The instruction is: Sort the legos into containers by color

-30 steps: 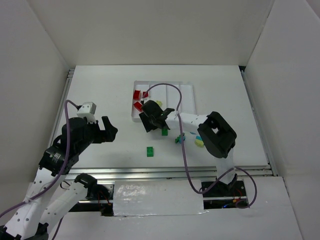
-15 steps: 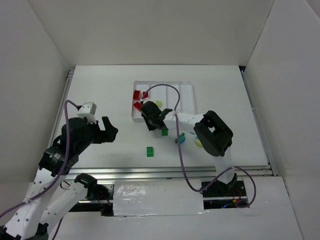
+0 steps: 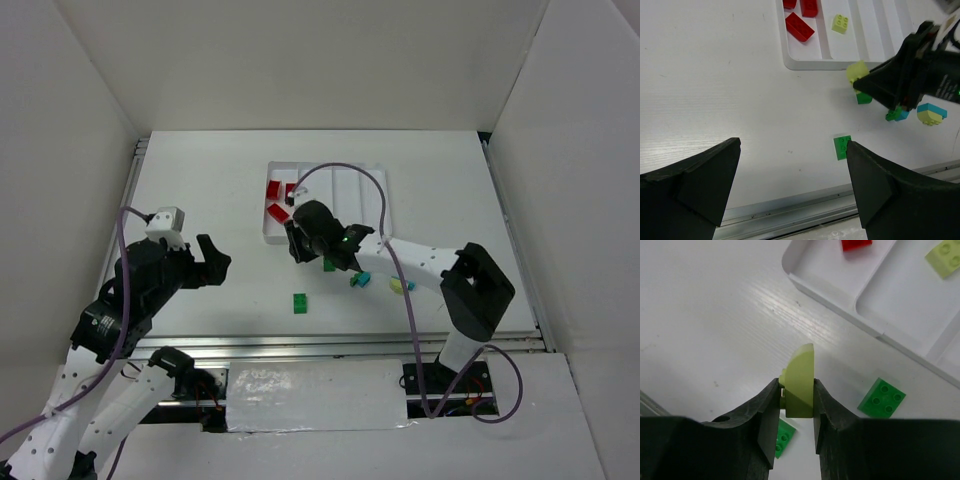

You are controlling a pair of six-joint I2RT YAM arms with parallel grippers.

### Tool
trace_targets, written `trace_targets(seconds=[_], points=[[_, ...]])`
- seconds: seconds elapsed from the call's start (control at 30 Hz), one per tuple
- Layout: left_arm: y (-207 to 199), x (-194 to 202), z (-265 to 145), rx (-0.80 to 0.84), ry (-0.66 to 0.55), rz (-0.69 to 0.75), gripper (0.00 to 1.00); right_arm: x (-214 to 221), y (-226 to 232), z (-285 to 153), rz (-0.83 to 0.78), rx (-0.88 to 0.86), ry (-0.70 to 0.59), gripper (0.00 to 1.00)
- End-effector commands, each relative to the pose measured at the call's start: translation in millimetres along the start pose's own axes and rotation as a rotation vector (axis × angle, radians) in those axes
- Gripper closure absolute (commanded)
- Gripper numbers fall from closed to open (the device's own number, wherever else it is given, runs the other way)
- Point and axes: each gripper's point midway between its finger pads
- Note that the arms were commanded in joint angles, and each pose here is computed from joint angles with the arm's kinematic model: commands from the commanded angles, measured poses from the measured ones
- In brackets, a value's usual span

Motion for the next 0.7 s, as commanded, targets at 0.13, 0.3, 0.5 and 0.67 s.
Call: trace_targets(seconds=[0.13,0.3,0.5,0.67], points=[[-2,-7,1,0.003,-0.030,-0.006,0.00,-88,-40,15,0.105,0.147,-0.106,0.87],[-3,-6,2,0.010,-0.030,-0.002,0.00,-122,-75,43,0.154,0.266,-0.115,0.87],[-4,-3,6,0.013,-0.008,0.006,0.01,-130,-90,75,0.167,0.304,-0.087,0.82],[-7,-5,4,0.032,-0.019,0.010,0.01,-123,-99,93,0.185,0.306,-0.061,0.62]])
Point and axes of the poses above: each gripper's point midway between its finger pads, its own z axis out along the fingers, its own y axis along the line the jaws close on, x = y × z, and after that the axes turned 7 degrees about z, right-handed
